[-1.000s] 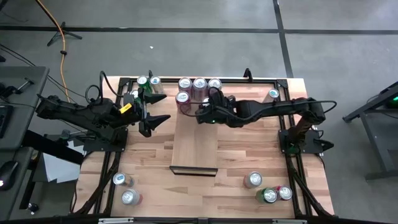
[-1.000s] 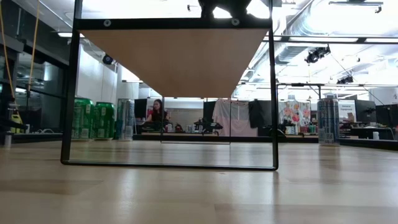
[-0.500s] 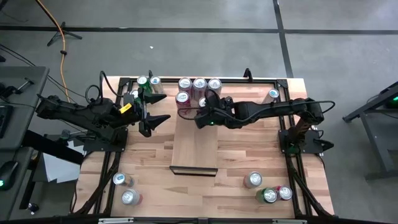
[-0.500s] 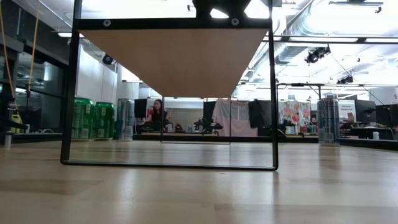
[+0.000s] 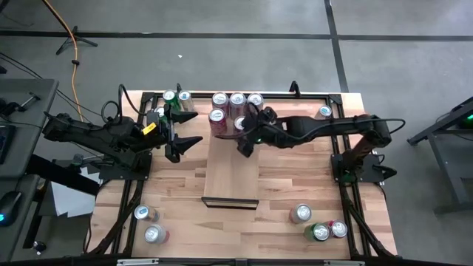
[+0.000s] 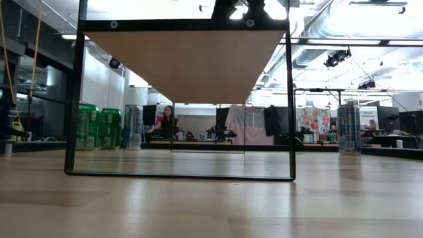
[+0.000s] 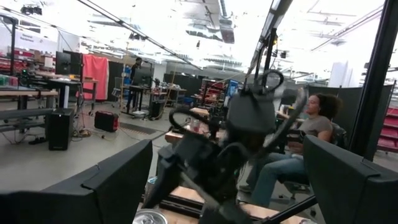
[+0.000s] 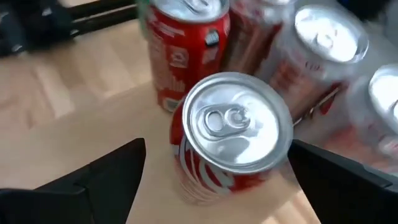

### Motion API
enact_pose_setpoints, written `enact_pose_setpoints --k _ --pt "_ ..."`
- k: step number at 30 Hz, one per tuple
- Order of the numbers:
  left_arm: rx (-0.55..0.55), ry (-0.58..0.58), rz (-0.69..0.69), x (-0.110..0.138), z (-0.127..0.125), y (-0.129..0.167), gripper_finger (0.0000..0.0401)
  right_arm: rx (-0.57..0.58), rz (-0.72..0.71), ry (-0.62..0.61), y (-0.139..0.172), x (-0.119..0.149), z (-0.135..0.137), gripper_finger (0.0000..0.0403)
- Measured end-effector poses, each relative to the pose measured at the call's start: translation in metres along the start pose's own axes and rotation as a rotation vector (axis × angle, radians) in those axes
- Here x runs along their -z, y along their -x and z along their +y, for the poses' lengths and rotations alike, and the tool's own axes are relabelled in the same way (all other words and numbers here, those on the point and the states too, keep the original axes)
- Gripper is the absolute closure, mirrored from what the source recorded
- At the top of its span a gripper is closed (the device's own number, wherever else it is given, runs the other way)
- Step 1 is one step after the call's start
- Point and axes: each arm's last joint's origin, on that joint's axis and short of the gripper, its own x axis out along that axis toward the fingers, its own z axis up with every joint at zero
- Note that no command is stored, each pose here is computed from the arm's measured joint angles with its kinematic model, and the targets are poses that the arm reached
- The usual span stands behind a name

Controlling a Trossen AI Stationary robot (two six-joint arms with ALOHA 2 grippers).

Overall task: Place canned beverage on shelf
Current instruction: Put the top red soda can on the shelf

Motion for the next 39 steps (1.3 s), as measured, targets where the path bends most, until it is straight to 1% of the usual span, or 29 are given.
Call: enact_pose_setpoints --k 4,7,12,16,20,25,33,39 --pt "0.000 0.000 0.000 0.000 0.000 0.000 0.0053 -0.098 -0.021 0.125 0.013 -0.009 -0.015 0.0022" --pt "0.000 0.008 0.000 0.000 0.000 0.000 0.0053 -0.176 -0.026 0.203 0.017 -0.013 -0.027 0.0022" --pt "0.000 0.011 0.000 0.000 0.000 0.000 0.0053 -0.286 -0.034 0.313 0.012 -0.019 -0.045 0.0022" --pt "0.000 0.049 0.000 0.000 0.000 0.000 0.0053 -0.381 -0.039 0.377 0.005 -0.022 -0.059 0.0022" --pt "0.000 0.087 0.000 0.000 0.000 0.000 0.0053 -0.406 -0.043 0.368 0.000 -0.025 -0.071 0.0022" --pt "0.000 0.089 0.000 0.000 0.000 0.000 0.0053 -0.517 -0.025 0.377 -0.008 -0.024 -0.078 0.0022" --pt "0.000 0.089 0.000 0.000 0.000 0.000 0.0053 -0.532 -0.028 0.462 -0.022 -0.022 -0.074 0.0022" --pt "0.000 0.090 0.000 0.000 0.000 0.000 0.0053 -0.549 -0.013 0.464 -0.029 -0.020 -0.071 0.0022"
